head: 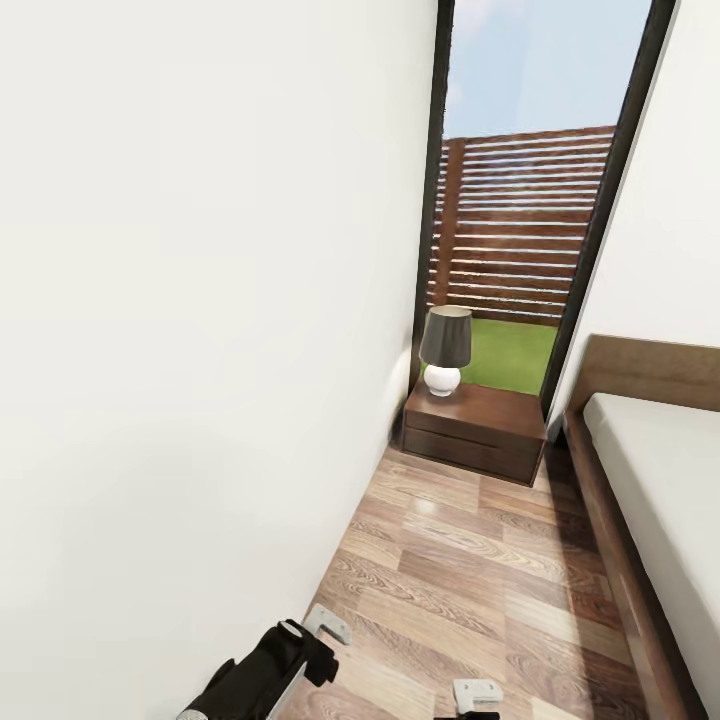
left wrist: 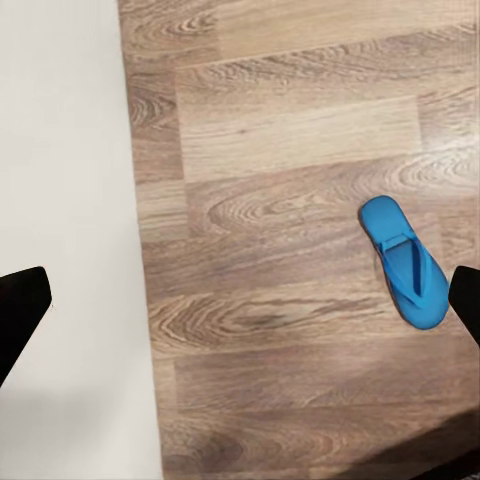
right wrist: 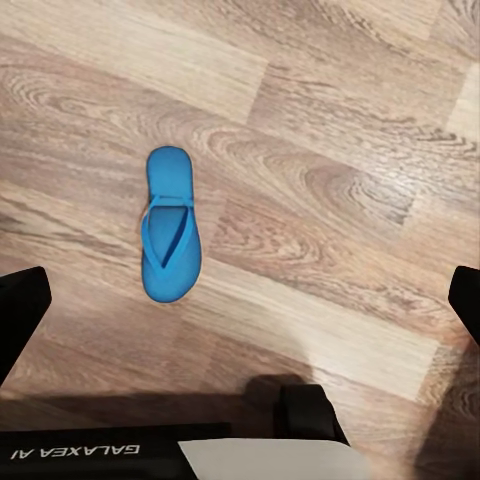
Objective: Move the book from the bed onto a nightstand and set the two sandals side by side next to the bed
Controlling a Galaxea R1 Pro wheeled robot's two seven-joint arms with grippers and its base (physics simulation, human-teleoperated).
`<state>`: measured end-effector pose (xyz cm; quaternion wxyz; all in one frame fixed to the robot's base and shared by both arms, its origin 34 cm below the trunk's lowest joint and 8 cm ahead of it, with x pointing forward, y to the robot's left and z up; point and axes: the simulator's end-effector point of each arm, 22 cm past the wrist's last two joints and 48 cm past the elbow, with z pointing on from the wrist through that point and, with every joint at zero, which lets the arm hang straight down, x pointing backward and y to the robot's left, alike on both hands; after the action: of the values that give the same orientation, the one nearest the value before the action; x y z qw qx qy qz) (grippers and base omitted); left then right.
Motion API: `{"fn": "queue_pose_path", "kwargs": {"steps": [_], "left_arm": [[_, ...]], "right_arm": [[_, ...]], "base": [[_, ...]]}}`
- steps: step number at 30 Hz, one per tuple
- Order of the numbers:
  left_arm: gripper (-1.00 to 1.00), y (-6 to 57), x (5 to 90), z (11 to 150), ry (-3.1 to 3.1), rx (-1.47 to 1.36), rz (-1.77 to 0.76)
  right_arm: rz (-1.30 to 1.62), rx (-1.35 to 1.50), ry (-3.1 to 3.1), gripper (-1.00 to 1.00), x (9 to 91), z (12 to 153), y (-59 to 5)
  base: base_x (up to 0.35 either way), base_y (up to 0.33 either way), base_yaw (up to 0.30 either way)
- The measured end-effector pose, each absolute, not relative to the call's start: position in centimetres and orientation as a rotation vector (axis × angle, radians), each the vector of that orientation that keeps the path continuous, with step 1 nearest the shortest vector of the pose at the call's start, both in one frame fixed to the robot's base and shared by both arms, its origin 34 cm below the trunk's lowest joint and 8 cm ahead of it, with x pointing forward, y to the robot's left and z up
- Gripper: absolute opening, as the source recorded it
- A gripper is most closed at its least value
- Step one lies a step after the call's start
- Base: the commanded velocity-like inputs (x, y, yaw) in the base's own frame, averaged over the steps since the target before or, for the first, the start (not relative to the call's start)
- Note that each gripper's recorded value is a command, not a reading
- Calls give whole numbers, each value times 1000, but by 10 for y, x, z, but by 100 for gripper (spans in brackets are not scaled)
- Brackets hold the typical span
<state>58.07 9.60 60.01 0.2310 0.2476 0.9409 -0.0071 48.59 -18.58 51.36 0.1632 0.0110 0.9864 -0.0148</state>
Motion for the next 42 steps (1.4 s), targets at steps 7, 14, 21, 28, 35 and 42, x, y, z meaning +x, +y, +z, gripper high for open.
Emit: {"fn": "queue_pose_path", "kwargs": {"steps": [7,14,21,28,35,42], "left_arm": [[100,87,596,616,2563,674,-31],[100,82,605,629,2562,673,-34],[100,77,607,634,2562,676,-56],[100,70,612,644,2547,665,-81],[100,58,629,670,2519,629,-122],[100,55,632,677,2512,621,-136]], "right_arm": [[-43,29,2813,100,486,514,-186],[-44,29,2813,100,486,514,-186],[-43,25,2813,100,486,514,-185],[-42,22,2813,100,486,514,-184],[-41,18,2814,100,486,514,-182],[-40,17,2815,100,486,514,-181]], "base": [[0,0,0],[0,0,0],[0,0,0],[0,0,0],[0,0,0],[0,0,0]]}}
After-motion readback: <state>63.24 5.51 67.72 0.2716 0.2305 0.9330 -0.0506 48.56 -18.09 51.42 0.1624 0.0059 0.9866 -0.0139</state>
